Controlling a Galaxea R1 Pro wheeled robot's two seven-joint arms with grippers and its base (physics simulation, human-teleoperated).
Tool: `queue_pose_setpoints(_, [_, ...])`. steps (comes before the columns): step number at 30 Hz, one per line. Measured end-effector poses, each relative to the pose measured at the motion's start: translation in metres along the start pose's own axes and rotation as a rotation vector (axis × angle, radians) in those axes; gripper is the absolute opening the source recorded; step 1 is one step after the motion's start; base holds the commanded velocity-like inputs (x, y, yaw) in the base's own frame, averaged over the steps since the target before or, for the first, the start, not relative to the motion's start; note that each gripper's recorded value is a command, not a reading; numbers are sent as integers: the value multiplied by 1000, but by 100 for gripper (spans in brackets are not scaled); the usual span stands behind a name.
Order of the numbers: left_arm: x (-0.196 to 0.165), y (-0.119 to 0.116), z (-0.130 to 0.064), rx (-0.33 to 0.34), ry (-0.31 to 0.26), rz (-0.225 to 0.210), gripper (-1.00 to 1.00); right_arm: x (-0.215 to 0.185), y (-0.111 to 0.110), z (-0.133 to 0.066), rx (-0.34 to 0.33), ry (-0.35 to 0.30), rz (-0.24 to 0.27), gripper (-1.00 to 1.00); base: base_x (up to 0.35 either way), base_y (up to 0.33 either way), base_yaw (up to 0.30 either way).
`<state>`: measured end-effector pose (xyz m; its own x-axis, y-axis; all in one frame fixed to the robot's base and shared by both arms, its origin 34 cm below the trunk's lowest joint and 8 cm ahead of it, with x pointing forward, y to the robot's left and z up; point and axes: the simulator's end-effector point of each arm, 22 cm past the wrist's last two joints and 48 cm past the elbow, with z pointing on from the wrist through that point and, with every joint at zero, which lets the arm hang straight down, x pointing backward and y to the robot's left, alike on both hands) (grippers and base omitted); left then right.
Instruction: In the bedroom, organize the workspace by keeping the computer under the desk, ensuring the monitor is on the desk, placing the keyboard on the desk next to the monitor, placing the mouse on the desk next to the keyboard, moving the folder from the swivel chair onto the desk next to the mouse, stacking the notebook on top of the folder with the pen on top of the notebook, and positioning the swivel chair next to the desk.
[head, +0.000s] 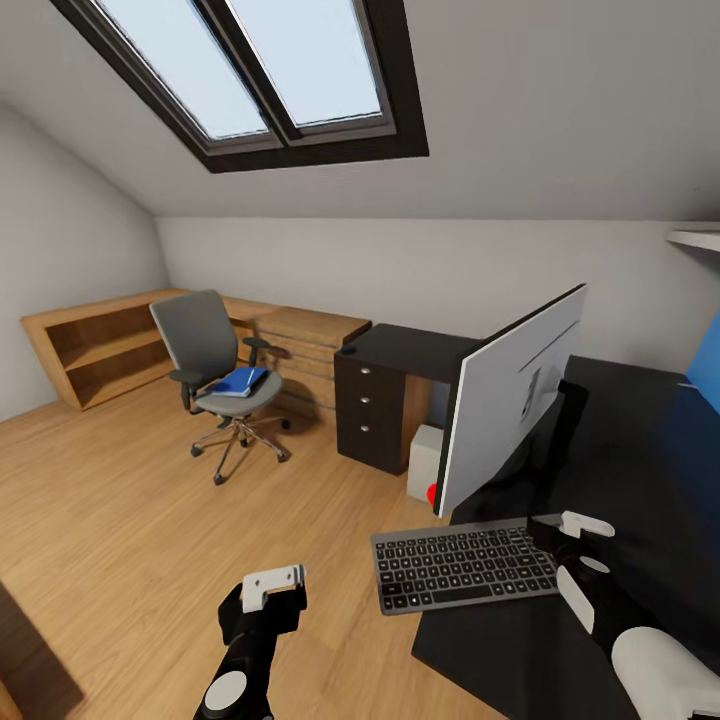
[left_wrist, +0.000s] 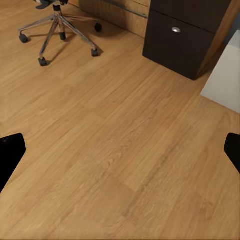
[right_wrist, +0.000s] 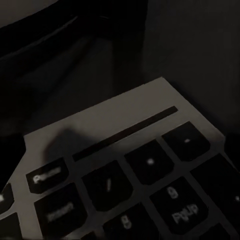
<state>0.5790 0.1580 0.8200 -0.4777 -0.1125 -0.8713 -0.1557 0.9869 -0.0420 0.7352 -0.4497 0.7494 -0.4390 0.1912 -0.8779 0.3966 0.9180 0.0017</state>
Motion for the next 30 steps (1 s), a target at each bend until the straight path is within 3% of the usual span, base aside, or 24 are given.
queue_pose_setpoints(20, [12, 3, 7, -5, 1, 2, 100, 2, 1, 6, 1, -15, -4, 100, 0, 0, 0])
queue_pose_setpoints(30, [16, 6, 8, -11, 7, 9, 100, 2, 1, 6, 2, -16, -4, 100, -135, 0, 0])
